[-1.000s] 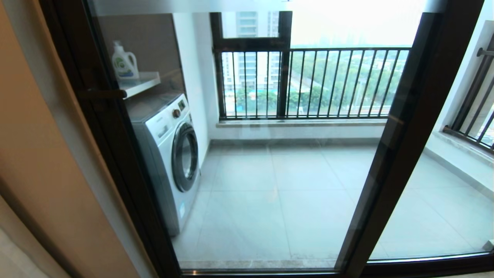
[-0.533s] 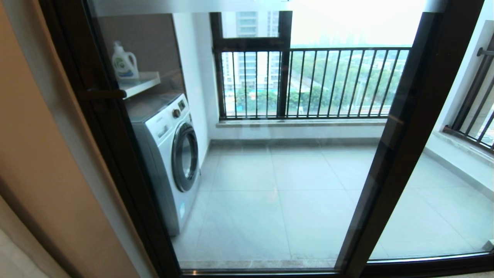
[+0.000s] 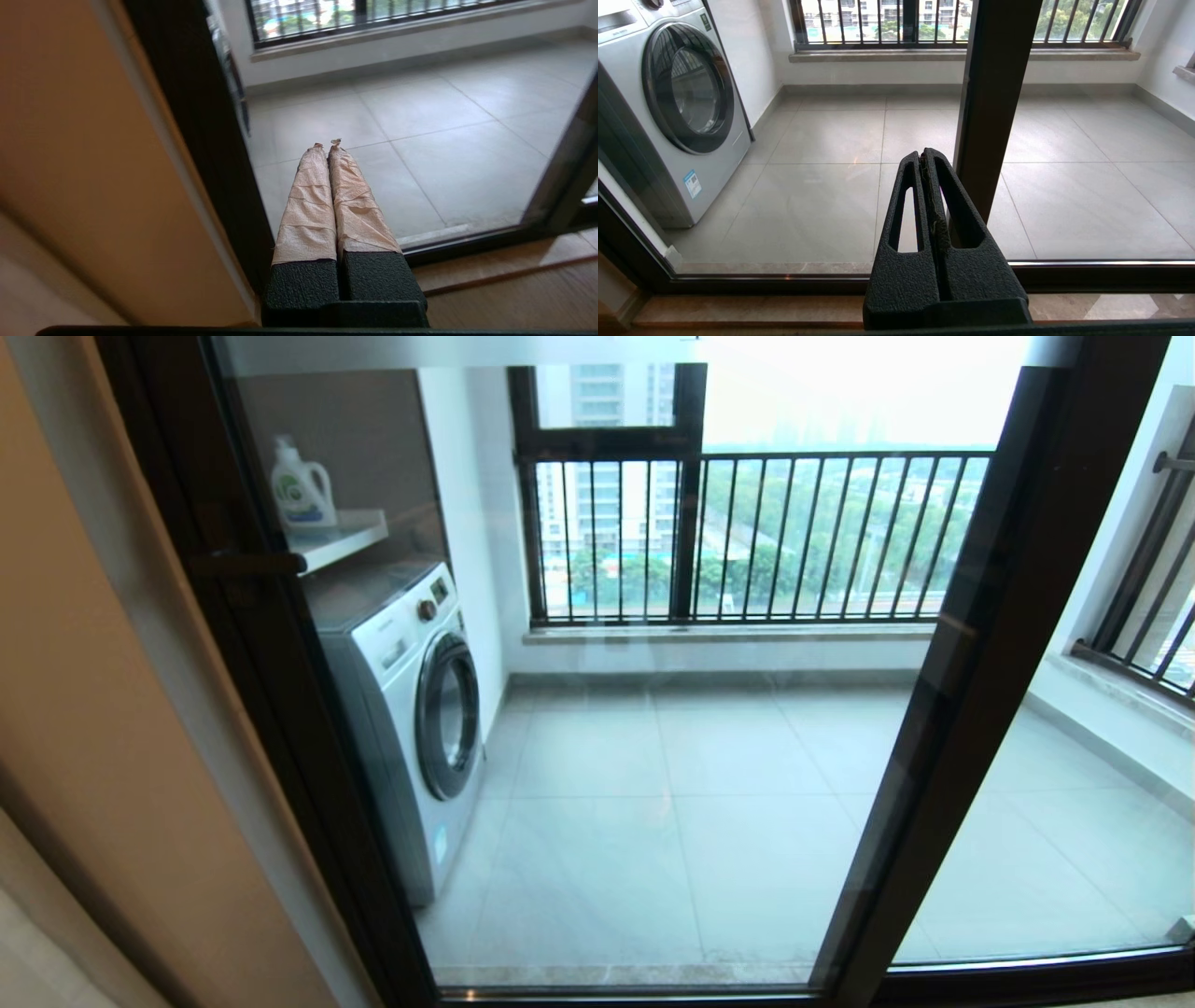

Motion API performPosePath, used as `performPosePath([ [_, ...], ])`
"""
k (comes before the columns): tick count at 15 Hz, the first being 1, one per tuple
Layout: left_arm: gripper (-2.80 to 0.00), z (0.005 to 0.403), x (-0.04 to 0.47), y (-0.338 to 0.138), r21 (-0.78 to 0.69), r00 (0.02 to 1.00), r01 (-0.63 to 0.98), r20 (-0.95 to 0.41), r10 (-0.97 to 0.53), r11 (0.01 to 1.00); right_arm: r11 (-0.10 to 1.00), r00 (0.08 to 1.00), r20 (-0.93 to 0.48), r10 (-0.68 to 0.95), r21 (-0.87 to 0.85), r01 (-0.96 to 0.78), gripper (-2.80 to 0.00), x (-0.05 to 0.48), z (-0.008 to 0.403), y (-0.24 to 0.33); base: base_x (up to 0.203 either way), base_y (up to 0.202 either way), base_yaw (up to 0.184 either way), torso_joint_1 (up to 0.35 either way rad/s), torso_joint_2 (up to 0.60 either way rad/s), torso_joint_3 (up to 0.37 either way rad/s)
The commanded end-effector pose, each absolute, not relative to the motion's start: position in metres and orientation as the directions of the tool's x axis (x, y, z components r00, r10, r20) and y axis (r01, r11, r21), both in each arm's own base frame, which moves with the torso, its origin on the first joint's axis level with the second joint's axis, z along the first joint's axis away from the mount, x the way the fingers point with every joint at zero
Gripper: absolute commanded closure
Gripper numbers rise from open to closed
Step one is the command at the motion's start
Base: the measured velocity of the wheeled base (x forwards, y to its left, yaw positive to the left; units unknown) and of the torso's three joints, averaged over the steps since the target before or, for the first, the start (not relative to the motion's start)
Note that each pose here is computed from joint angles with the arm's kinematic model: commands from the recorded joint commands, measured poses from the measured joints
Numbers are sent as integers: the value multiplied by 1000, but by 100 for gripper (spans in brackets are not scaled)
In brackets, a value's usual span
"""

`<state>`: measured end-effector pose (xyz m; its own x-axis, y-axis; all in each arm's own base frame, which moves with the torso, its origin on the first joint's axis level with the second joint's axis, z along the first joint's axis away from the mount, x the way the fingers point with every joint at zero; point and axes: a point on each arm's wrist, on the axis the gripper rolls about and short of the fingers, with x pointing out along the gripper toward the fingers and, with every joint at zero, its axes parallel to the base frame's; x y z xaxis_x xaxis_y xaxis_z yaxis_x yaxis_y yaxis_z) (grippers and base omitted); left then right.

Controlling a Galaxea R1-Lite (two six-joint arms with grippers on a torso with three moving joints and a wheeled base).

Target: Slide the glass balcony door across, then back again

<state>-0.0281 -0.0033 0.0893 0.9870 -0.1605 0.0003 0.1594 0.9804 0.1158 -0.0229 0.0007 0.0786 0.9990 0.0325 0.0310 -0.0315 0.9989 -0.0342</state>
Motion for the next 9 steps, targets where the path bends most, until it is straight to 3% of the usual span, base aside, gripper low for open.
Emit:
performPosePath([
  [1, 0, 78, -25, 1, 92, 1000, -12, -19, 13, 996, 999, 999, 18, 32, -34, -32, 0, -22, 75, 1, 0, 0, 0, 0, 0, 0],
  [9, 0, 76, -23, 0, 48, 1000, 23, -5, -23, 999, 999, 999, 18, 34, -34, -33, 0, -22, 75, 1, 0, 0, 0, 0, 0, 0],
])
